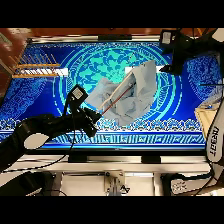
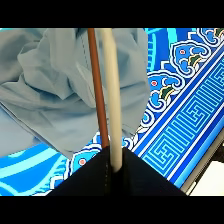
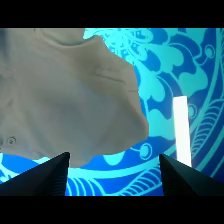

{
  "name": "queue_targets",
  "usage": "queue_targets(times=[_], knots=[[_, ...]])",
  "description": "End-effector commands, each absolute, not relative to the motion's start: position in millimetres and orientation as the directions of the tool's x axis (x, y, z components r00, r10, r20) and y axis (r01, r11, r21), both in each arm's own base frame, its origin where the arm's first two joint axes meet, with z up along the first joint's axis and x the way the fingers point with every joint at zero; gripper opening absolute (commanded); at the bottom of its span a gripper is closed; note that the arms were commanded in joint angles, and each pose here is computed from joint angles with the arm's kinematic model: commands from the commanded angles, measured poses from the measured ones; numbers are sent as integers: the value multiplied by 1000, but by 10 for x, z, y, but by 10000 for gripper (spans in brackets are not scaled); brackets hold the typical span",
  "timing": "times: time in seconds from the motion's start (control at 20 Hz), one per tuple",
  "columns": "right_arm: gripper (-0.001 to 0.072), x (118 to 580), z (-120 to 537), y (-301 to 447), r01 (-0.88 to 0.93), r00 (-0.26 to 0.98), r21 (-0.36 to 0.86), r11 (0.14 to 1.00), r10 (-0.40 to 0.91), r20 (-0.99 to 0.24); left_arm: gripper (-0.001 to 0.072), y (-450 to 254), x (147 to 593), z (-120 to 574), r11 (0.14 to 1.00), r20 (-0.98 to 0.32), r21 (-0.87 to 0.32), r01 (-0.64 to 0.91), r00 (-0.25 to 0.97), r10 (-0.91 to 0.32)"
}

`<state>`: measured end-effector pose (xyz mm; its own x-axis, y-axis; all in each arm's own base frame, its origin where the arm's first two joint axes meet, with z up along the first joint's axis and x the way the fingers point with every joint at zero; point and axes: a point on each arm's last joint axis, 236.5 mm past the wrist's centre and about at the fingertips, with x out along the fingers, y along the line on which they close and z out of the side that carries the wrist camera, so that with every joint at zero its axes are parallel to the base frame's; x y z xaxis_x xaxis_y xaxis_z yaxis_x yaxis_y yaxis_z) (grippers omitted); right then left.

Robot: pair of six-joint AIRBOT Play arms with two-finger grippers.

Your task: Fold the shirts.

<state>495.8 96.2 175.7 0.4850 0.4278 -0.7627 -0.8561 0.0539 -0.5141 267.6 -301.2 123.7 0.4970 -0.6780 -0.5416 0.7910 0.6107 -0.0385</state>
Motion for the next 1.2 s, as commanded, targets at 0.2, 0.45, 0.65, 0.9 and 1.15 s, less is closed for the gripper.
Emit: queue_targets(times=[0.2,0.45,0.65,0.9,1.15], knots=[[668,5099,1307,1272,-883,406,-468,-22,465,-787,44,-3011,2672,1238,605,-542,-28,796,496,-678],[667,5161,991,1333,-912,350,-410,-23,478,-806,44,-3017,2690,1265,607,-531,-26,794,504,-681],[500,5192,825,1320,-924,326,-382,-24,473,-819,44,-3038,2752,1356,617,-492,-17,787,530,-690],[82,5194,918,1247,-931,347,-358,69,468,-813,50,-2901,2914,1333,603,-498,163,781,593,-633],[81,5092,1327,1119,-912,404,-386,140,473,-783,301,-2464,3297,1340,664,-496,275,695,694,-522]])
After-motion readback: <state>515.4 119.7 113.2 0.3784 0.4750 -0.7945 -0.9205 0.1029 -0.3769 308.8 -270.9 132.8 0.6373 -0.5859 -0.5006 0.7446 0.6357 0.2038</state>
